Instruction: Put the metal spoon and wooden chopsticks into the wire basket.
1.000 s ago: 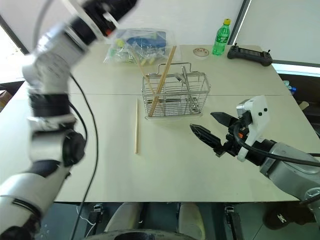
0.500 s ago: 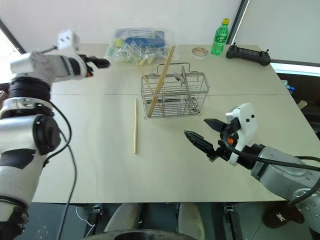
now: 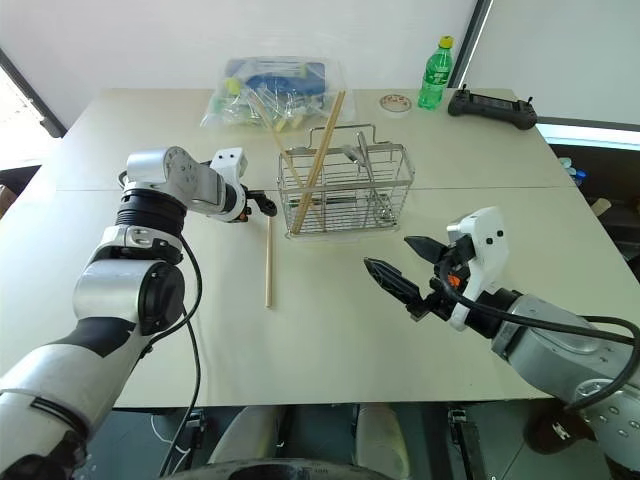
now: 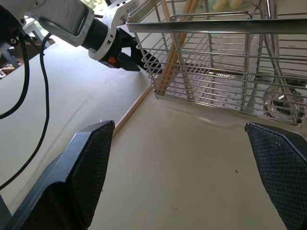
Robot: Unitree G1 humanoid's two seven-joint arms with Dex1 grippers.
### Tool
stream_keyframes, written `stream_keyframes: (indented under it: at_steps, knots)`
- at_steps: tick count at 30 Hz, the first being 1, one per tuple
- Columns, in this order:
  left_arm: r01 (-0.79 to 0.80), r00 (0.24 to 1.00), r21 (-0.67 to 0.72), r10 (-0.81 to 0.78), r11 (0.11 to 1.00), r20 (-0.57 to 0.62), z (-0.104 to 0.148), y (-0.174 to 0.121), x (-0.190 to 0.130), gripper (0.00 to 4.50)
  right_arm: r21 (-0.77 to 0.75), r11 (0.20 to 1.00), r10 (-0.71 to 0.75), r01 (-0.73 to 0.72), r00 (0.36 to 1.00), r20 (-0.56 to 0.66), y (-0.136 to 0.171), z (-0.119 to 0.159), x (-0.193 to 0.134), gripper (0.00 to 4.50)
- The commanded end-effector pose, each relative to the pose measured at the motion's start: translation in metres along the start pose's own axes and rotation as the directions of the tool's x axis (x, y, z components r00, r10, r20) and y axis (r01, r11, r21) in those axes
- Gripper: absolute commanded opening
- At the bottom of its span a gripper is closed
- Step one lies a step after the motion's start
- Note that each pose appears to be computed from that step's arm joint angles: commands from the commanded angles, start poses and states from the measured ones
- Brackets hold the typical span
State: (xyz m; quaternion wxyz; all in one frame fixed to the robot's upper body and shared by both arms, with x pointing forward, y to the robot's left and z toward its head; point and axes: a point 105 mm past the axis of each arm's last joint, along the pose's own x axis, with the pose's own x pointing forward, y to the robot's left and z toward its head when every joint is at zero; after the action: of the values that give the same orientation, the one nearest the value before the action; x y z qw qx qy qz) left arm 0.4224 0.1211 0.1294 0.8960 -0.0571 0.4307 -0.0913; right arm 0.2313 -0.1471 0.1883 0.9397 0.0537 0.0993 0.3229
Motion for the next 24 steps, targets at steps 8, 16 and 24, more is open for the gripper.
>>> stream_keyframes:
  at_steps: [8,16,24]
  knots:
    - [-0.002,1.0,0.093,0.002,0.996,0.0,-0.006,-0.014,0.018,4.42,-0.014,1.0,-0.018,0.019,0.996,0.093,0.007,0.013,-0.003,4.5]
    - [0.001,1.0,0.095,0.001,0.996,-0.015,-0.011,-0.014,0.025,0.99,-0.014,0.999,-0.031,0.032,0.995,0.099,0.005,0.015,-0.005,4.5]
    - [-0.047,0.999,0.022,0.047,0.999,0.002,-0.008,0.006,0.022,0.03,-0.016,0.999,-0.028,0.029,0.995,0.093,0.003,0.016,-0.005,4.5]
